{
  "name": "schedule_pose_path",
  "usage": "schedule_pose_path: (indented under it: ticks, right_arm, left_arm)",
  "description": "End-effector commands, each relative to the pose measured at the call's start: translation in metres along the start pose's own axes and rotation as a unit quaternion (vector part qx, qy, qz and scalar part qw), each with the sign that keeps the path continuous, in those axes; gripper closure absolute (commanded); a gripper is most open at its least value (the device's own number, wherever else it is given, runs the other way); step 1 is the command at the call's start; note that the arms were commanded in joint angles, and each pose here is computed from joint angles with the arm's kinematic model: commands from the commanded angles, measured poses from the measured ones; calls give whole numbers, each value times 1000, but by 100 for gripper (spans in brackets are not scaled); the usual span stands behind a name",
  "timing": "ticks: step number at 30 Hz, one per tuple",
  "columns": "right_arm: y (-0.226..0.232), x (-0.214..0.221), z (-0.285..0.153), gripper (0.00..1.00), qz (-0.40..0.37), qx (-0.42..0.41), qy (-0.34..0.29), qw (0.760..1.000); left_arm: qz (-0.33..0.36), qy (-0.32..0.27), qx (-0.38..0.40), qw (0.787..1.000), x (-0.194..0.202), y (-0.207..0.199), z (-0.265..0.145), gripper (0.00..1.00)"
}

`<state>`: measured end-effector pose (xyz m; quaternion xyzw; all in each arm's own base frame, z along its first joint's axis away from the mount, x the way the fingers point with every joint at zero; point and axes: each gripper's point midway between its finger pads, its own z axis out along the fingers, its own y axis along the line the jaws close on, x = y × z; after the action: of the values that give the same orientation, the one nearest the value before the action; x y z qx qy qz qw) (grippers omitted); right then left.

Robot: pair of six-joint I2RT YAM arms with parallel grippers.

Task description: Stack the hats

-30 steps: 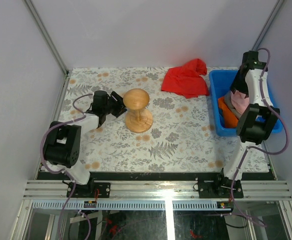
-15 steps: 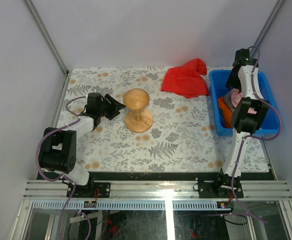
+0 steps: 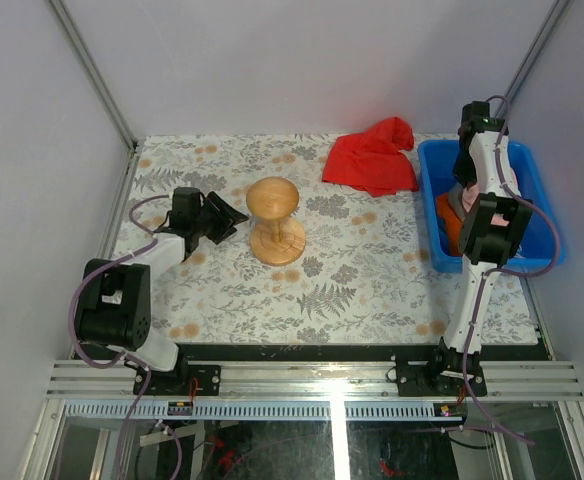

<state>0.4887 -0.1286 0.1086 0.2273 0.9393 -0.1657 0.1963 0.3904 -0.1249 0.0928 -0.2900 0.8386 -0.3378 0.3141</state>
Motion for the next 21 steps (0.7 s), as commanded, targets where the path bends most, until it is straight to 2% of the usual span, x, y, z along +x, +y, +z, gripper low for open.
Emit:
schedule_pose_path:
  ticks: [1, 6, 10, 13, 18, 21]
  right_arm:
    - [-13, -6, -9, 100, -3, 27, -14, 1000]
    - [-21, -17, -39, 100, 11, 19, -38, 999]
    - [-30, -29, -104, 100, 49, -27, -87, 995]
    - [-20, -28, -157, 100, 83, -96, -111, 986]
    - [12, -40, -248, 100, 116, -226, -173, 952]
    - [27, -51, -304, 100, 138, -323, -200, 915]
  left_arm:
    - [25, -19, -2, 1000, -12, -6, -13, 49]
    - [30, -17, 3, 999, -14, -13, -24, 55]
    - [37, 1, 22, 999, -15, -33, -32, 60]
    - [43, -4, 40, 998, -21, -50, -41, 61]
    - [50, -12, 67, 996, -32, -79, -58, 61]
    - [41, -22, 89, 995, -37, -98, -71, 61]
